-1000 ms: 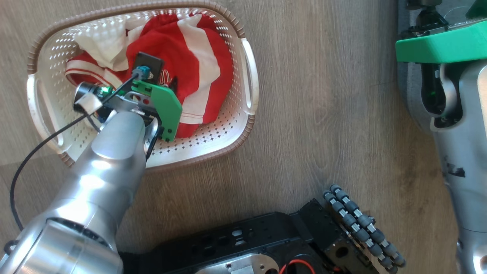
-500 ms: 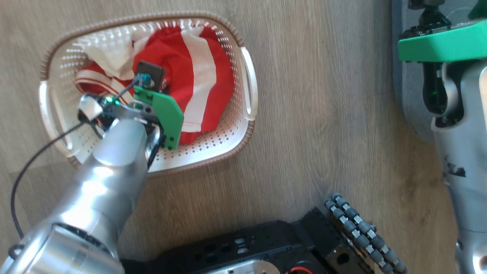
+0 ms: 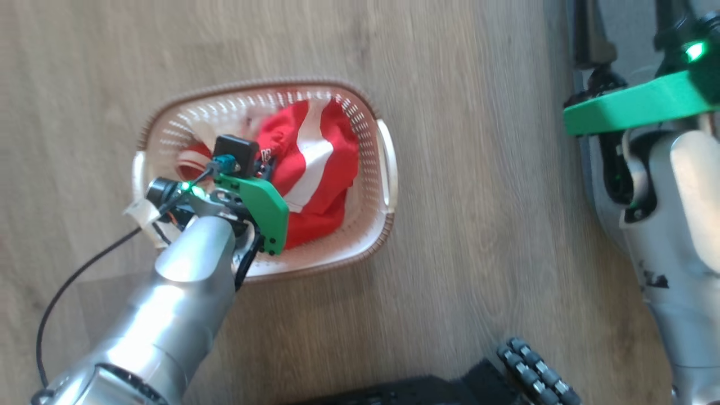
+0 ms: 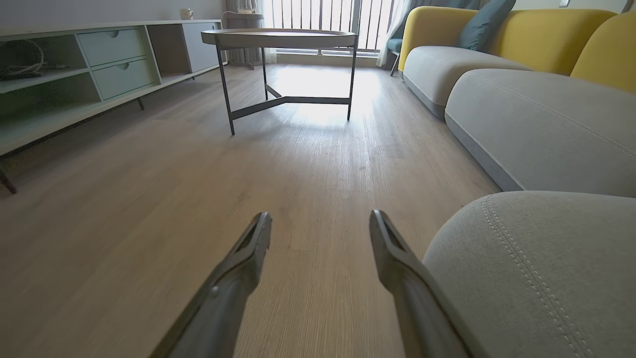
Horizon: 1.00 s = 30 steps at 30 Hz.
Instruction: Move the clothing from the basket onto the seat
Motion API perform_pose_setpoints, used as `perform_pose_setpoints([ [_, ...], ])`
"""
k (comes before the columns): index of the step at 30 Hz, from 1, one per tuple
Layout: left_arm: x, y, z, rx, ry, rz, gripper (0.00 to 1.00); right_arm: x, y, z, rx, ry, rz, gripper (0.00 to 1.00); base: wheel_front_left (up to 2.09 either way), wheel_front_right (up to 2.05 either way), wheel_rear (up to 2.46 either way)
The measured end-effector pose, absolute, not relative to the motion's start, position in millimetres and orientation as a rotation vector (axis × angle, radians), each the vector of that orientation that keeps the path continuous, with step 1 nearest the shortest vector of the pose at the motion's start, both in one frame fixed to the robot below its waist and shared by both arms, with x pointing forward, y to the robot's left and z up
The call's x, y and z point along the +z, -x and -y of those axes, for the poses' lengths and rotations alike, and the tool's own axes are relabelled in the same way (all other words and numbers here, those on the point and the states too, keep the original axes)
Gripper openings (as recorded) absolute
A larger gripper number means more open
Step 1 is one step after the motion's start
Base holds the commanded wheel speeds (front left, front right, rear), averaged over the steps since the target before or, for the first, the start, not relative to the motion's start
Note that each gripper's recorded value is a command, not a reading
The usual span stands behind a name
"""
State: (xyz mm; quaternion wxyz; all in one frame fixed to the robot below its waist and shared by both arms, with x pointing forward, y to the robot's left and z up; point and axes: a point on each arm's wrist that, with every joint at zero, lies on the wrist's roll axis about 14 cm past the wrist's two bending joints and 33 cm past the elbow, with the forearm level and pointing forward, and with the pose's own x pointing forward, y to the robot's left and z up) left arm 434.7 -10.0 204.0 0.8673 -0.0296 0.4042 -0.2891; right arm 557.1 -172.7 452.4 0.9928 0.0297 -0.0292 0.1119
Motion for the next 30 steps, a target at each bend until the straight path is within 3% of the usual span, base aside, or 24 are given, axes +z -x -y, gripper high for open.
perform_pose_setpoints([
  [19, 353.5, -446.9, -9.8, -0.494, 0.154, -0.481, 0.0, 500.7, -494.5, 146.4, 0.249, -0.139, 0.07, 1.0, 0.0, 0.0, 0.0],
  [30, 467.5, -455.4, -24.2, -0.469, 0.166, -0.14, 0.0, 517.7, -459.3, 128.0, 0.274, -0.17, 0.08, 1.0, 0.0, 0.0, 0.0],
])
